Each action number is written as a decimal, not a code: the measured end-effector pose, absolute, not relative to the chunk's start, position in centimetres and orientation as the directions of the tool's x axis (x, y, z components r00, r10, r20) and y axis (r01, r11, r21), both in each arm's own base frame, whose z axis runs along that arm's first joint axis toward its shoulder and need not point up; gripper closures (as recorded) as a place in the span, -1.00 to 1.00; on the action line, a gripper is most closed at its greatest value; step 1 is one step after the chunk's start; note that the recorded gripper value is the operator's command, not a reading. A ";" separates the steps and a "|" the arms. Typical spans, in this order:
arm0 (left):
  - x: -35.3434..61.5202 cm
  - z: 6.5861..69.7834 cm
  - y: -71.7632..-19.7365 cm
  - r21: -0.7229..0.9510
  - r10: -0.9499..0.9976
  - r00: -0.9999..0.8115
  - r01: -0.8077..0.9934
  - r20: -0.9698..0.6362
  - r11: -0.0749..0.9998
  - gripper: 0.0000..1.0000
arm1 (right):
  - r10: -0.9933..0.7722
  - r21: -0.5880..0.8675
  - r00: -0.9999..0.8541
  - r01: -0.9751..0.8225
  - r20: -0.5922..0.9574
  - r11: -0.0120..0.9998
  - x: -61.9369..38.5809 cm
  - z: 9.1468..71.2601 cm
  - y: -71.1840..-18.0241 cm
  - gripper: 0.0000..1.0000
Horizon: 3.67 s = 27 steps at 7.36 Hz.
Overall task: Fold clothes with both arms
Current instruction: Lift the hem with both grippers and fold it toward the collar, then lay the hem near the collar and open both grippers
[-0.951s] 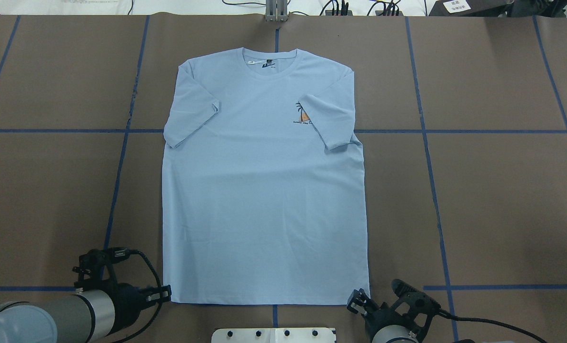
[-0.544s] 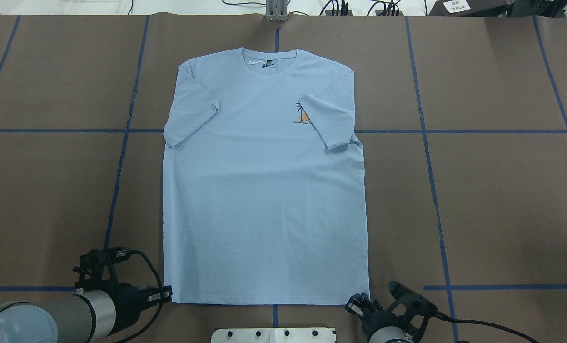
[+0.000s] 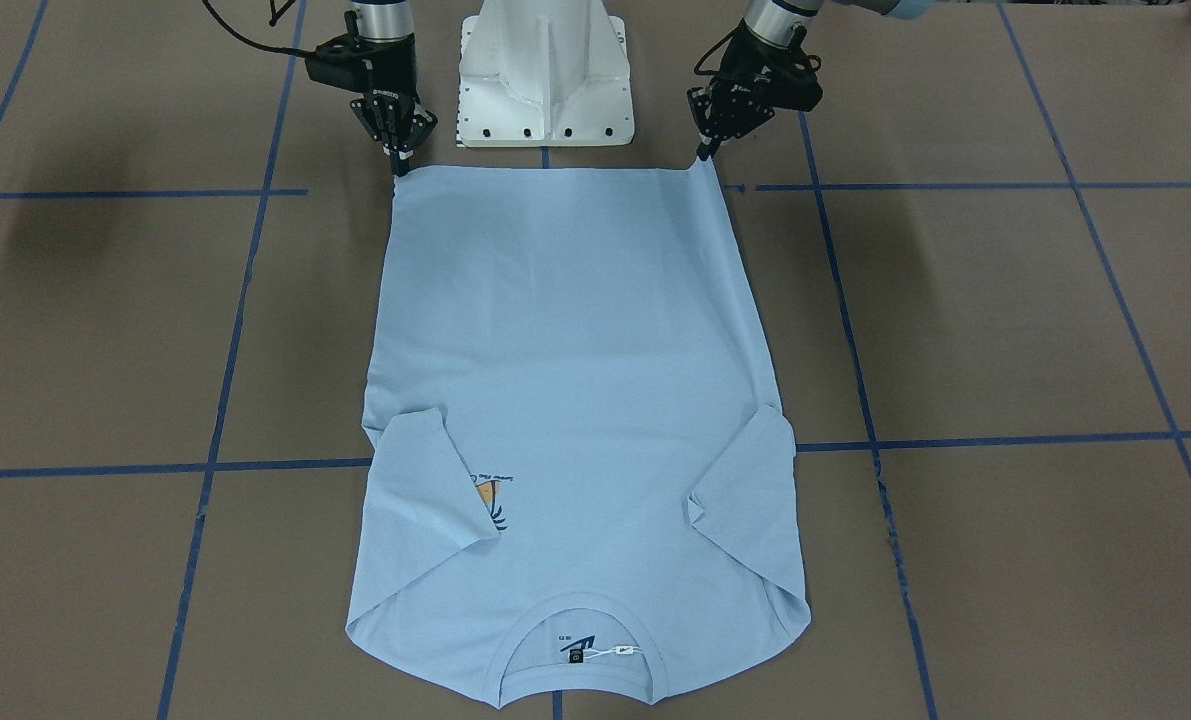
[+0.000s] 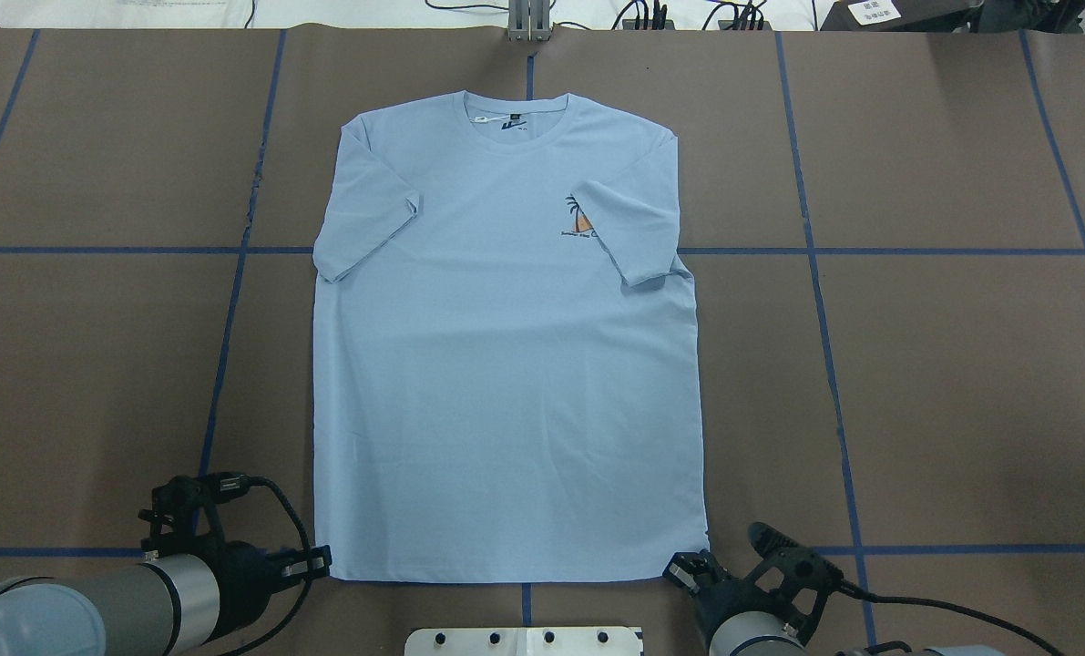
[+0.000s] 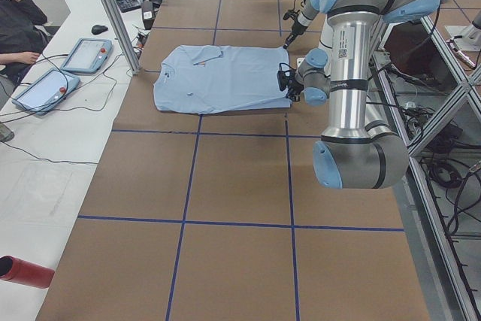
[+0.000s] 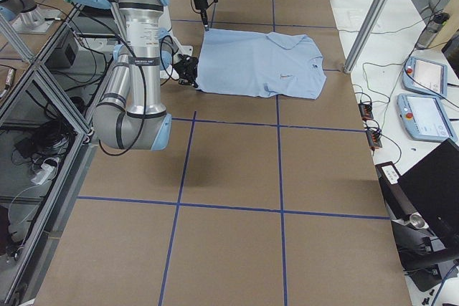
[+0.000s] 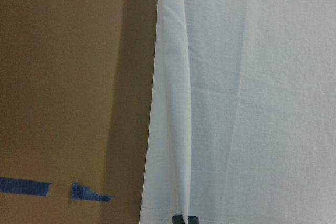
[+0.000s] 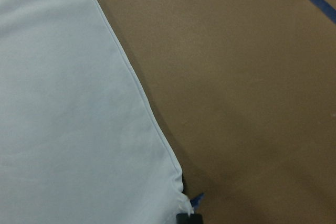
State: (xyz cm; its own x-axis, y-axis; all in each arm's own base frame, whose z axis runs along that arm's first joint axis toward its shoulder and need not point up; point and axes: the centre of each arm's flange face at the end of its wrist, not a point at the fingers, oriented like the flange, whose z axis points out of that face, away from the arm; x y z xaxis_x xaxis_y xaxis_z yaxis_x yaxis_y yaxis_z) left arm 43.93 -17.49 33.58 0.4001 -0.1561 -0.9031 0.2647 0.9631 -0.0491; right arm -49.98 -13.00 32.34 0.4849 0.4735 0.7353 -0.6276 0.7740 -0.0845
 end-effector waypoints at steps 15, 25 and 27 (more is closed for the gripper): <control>34.4 20.6 -42.2 0.239 0.027 0.613 0.267 -0.790 0.933 1.00 | 0.340 0.077 0.622 -0.543 0.705 0.836 -40.8 19.4 -40.2 1.00; 42.2 31.7 -58.6 0.304 0.023 0.715 0.268 -0.698 0.914 -0.99 | 0.247 0.174 0.752 -0.431 0.611 0.885 -49.8 26.9 -57.2 -1.00; 41.6 32.3 -58.4 0.325 0.043 0.695 0.280 -0.718 0.903 -1.00 | 0.135 0.238 0.804 -0.325 0.578 0.915 -49.2 27.0 -57.8 -1.00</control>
State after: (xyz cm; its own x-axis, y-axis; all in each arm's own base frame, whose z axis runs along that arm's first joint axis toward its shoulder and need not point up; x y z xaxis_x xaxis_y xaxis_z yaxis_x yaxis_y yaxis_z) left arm 41.59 -58.39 32.26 0.6950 0.0427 -0.7178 0.2804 0.9031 0.3252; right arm -49.22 -57.78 27.03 0.8044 0.1353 0.5785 -0.3252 0.9152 0.2381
